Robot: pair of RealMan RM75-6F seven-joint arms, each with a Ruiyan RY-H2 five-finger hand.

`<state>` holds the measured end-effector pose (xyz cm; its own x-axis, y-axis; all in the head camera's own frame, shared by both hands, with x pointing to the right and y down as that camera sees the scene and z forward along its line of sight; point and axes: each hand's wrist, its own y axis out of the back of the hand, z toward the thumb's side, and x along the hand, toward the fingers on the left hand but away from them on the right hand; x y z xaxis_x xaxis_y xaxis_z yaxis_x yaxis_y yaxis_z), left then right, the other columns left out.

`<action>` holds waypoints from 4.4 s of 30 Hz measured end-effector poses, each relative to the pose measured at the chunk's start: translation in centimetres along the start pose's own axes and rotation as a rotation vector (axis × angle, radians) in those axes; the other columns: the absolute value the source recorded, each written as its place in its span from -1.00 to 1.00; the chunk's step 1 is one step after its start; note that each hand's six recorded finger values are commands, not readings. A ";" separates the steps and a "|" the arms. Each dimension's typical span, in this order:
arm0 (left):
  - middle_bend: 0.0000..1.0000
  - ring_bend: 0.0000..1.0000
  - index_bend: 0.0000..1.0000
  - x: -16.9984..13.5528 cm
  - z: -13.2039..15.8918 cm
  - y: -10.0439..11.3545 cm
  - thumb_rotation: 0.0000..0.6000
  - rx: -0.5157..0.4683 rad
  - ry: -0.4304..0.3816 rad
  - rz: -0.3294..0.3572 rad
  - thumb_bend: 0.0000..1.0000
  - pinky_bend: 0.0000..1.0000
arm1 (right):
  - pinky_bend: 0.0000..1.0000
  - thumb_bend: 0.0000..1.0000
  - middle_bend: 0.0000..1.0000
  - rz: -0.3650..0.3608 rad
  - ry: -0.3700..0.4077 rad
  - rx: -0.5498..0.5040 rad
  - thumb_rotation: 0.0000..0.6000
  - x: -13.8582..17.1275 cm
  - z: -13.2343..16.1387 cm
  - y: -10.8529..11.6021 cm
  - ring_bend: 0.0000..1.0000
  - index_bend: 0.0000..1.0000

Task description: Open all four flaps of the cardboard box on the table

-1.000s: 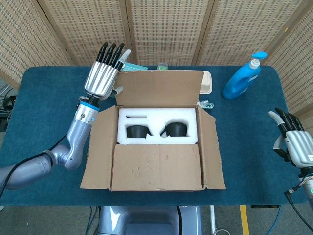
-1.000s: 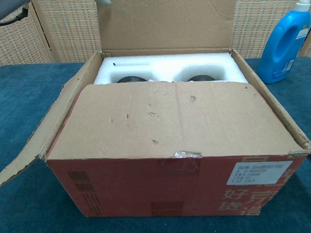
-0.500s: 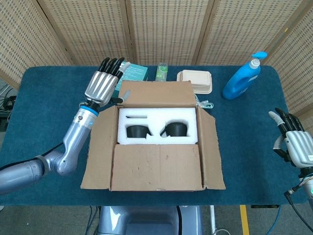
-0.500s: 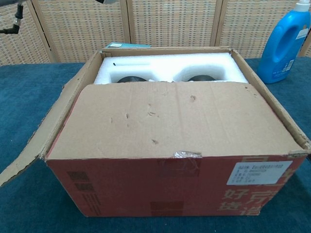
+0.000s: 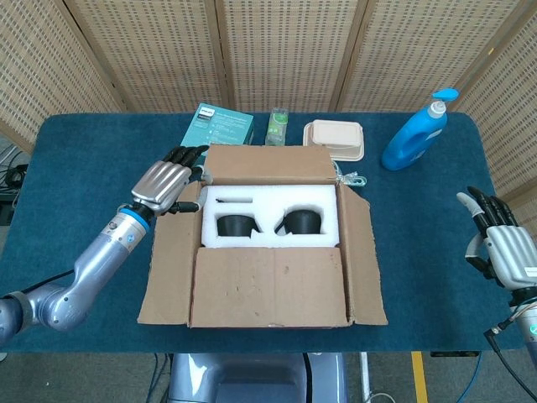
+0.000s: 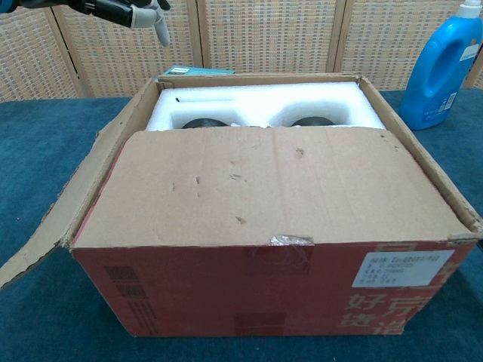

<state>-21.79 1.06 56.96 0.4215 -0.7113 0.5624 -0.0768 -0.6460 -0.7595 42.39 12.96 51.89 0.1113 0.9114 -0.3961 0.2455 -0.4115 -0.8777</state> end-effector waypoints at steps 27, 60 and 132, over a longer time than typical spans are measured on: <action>-1.00 -1.00 -0.27 -3.5 3.6 -6.5 -0.42 -0.023 -0.142 -0.164 0.10 -1.00 | -1.00 1.00 -0.98 -0.011 -0.011 -0.009 1.00 0.7 -0.5 0.3 -1.00 -0.99; -1.00 -1.00 -0.27 -5.7 6.1 -5.2 -0.44 -0.187 -0.203 -0.236 0.11 -1.00 | -1.00 1.00 -0.98 -0.021 -0.022 -0.023 1.00 0.8 -1.2 0.5 -1.00 -0.99; -1.00 -1.00 -0.28 -17.5 9.2 -1.9 -0.54 -0.436 -0.565 -0.643 0.03 -1.00 | -1.00 1.00 -0.98 -0.040 -0.010 -0.004 1.00 1.4 0.3 1.3 -1.00 -0.99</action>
<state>-20.74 17.28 45.62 0.8646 -0.0200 0.5020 0.0400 -0.9933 -0.1084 42.55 13.66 50.10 0.0914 0.9272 -0.3631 0.2533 -0.3743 -0.8920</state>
